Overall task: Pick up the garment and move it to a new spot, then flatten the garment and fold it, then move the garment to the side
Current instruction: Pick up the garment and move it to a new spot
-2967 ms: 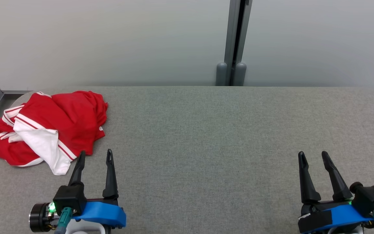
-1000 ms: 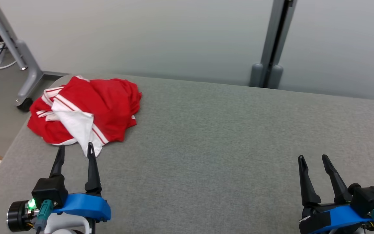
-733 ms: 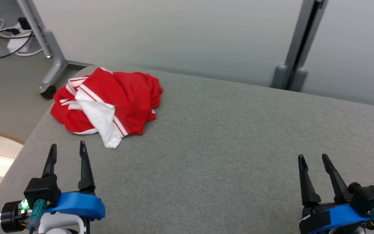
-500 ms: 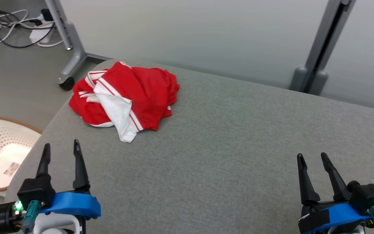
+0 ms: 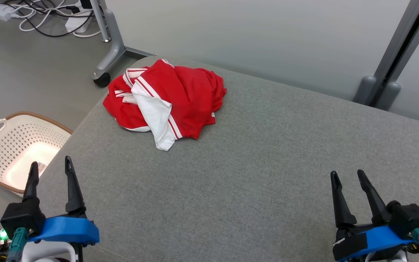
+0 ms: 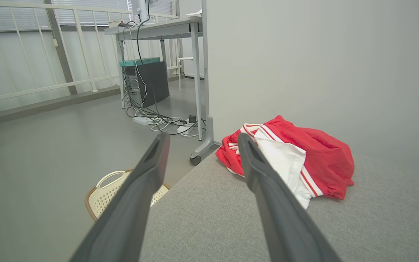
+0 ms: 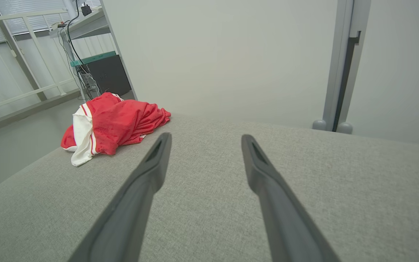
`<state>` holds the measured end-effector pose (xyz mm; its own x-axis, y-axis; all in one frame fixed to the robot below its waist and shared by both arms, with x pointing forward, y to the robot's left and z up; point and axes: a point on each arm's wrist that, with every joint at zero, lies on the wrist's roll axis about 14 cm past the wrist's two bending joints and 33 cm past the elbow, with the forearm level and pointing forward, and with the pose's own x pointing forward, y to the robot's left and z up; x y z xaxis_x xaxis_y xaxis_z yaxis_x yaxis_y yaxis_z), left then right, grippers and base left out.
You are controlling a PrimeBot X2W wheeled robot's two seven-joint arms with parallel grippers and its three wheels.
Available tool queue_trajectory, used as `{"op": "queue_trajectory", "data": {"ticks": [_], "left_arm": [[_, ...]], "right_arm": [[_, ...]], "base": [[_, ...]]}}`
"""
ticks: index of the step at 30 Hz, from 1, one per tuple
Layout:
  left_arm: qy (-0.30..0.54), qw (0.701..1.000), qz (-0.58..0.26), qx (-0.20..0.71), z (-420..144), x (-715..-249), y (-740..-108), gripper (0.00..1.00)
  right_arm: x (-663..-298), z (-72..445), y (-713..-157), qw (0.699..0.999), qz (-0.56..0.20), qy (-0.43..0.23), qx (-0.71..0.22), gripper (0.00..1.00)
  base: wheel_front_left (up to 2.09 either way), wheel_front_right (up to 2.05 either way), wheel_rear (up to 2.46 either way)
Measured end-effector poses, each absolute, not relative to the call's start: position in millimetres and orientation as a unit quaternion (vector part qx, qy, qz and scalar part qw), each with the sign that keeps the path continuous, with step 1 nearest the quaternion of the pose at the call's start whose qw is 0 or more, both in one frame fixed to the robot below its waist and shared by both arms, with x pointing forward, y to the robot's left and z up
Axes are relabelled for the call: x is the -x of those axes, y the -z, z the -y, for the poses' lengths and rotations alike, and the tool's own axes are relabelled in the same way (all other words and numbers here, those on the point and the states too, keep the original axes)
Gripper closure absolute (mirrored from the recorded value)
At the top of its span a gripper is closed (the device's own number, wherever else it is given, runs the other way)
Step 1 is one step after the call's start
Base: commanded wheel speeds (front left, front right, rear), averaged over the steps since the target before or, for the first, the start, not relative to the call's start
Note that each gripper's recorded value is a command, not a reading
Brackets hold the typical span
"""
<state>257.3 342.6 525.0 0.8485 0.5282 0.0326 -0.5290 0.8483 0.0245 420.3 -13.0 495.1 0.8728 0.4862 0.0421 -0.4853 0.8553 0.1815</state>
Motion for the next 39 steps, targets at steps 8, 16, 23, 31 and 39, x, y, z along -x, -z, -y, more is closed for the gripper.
{"op": "queue_trajectory", "data": {"ticks": [8, 16, 23, 31, 39], "left_arm": [[-0.279, 0.96, 0.009, -0.01, -345, -263, -523, 0.0], [-0.259, 0.965, 0.029, -0.028, -363, -312, -545, 0.0], [-0.205, 0.975, 0.066, -0.06, -368, -400, -580, 0.0], [-0.154, 0.986, 0.038, -0.051, -361, -494, -565, 0.0], [-0.13, 0.99, -0.044, -0.036, -355, -555, -508, 0.0]], "right_arm": [[-422, 16, -491, 0.964, -0.009, -0.248, -0.094, 0.0], [-437, 30, -484, 0.97, -0.014, -0.229, -0.081, 0.0], [-461, 53, -477, 0.978, -0.011, -0.197, -0.069, 0.0], [-478, 81, -462, 0.985, -0.02, -0.161, -0.052, 0.0], [-489, 109, -446, 0.991, -0.031, -0.124, -0.034, 0.0]], "base": [[0.0, 0.0, 0.0], [0.0, 0.0, 0.0], [0.0, 0.0, 0.0], [0.0, 0.0, 0.0], [0.0, 0.0, 0.0]]}}
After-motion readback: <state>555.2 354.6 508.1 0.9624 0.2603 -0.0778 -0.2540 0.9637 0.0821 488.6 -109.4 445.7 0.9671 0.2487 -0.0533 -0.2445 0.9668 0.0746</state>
